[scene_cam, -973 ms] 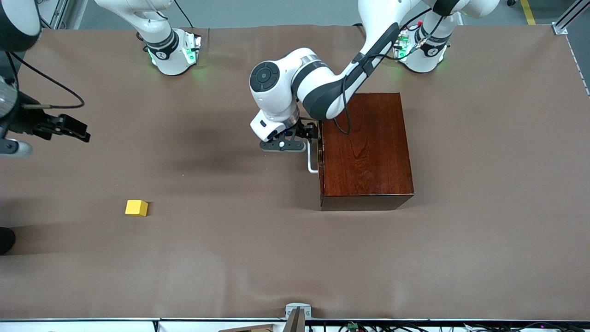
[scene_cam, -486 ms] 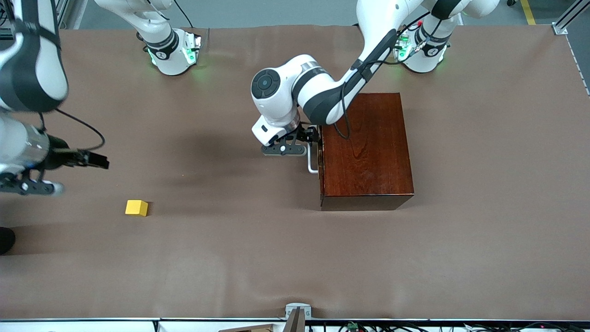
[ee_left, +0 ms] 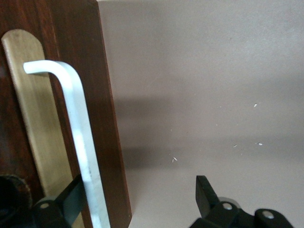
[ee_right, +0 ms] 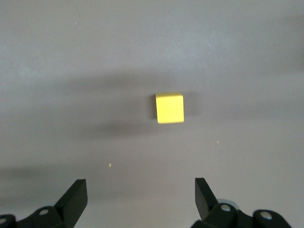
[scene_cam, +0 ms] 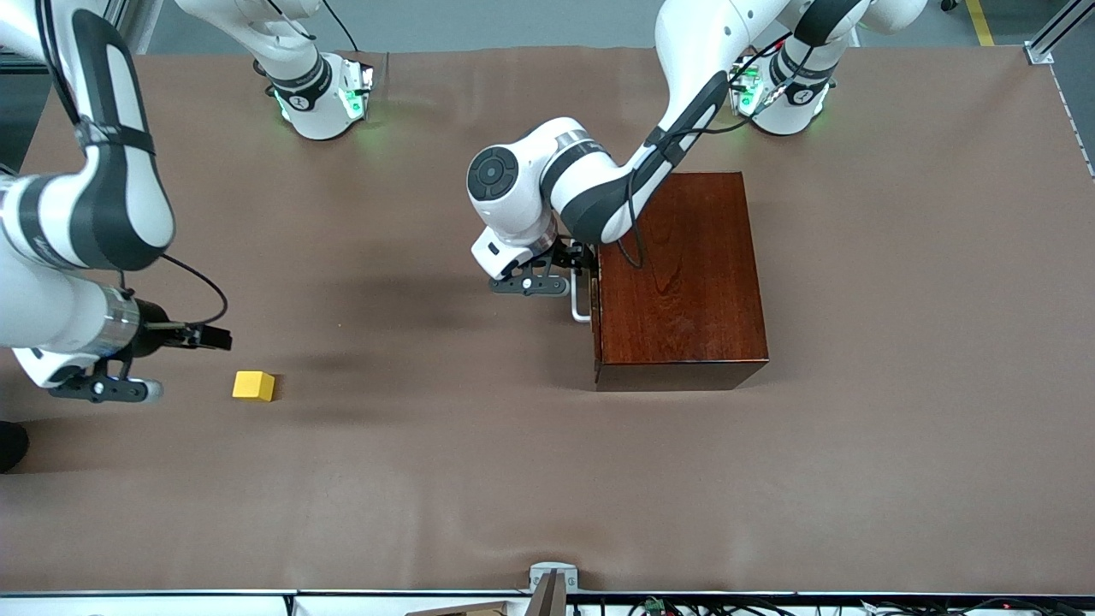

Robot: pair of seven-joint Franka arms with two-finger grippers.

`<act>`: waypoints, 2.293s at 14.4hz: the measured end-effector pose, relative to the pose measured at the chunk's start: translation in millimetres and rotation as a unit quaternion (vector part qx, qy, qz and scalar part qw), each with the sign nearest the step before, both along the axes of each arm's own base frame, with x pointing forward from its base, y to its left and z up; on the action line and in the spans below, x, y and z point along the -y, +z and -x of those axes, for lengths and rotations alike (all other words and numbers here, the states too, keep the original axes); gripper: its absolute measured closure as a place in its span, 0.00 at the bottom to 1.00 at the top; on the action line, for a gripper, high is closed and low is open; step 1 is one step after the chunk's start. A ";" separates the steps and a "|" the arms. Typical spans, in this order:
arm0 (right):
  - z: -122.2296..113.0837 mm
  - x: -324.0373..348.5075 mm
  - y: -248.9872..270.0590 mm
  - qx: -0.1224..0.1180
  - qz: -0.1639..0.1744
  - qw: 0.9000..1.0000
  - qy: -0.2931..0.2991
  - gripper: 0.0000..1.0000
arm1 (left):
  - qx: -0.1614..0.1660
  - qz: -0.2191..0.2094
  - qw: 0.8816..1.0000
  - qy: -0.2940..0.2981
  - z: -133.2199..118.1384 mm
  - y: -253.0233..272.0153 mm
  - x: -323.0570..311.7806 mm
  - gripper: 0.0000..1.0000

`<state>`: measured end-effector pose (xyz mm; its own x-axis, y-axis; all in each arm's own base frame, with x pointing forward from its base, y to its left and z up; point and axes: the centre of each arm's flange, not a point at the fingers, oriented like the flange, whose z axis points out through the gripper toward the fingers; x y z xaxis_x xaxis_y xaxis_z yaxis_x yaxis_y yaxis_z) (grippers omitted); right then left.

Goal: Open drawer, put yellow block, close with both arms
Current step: 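Pull the drawer open with the left gripper while the right gripper reaches the cube, then grasp the yellow cube with the right gripper while the left gripper pulls further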

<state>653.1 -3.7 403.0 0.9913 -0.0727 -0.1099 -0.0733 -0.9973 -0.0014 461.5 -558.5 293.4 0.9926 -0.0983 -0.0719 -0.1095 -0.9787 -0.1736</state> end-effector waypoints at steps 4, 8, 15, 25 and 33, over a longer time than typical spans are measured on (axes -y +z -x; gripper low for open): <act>4.5 0.2 -41.1 0.024 0.011 1.000 0.013 0.00 | 0.015 0.017 1.000 0.008 -5.4 2.5 2.3 0.00; -1.1 2.1 -67.7 0.043 0.010 0.998 0.037 0.00 | 0.032 0.041 0.998 0.022 -9.2 4.3 8.0 0.00; -4.9 24.4 -139.7 0.030 0.008 0.998 0.057 0.00 | 0.048 0.081 0.994 0.047 -11.5 5.5 17.7 0.00; 7.8 35.7 -212.8 0.023 0.005 0.998 0.060 0.04 | 0.054 0.136 0.988 0.057 -9.5 8.5 32.2 0.00; -17.7 38.8 -185.2 0.065 0.009 0.995 0.078 0.44 | 0.061 0.216 0.972 0.070 -4.2 16.5 55.6 0.00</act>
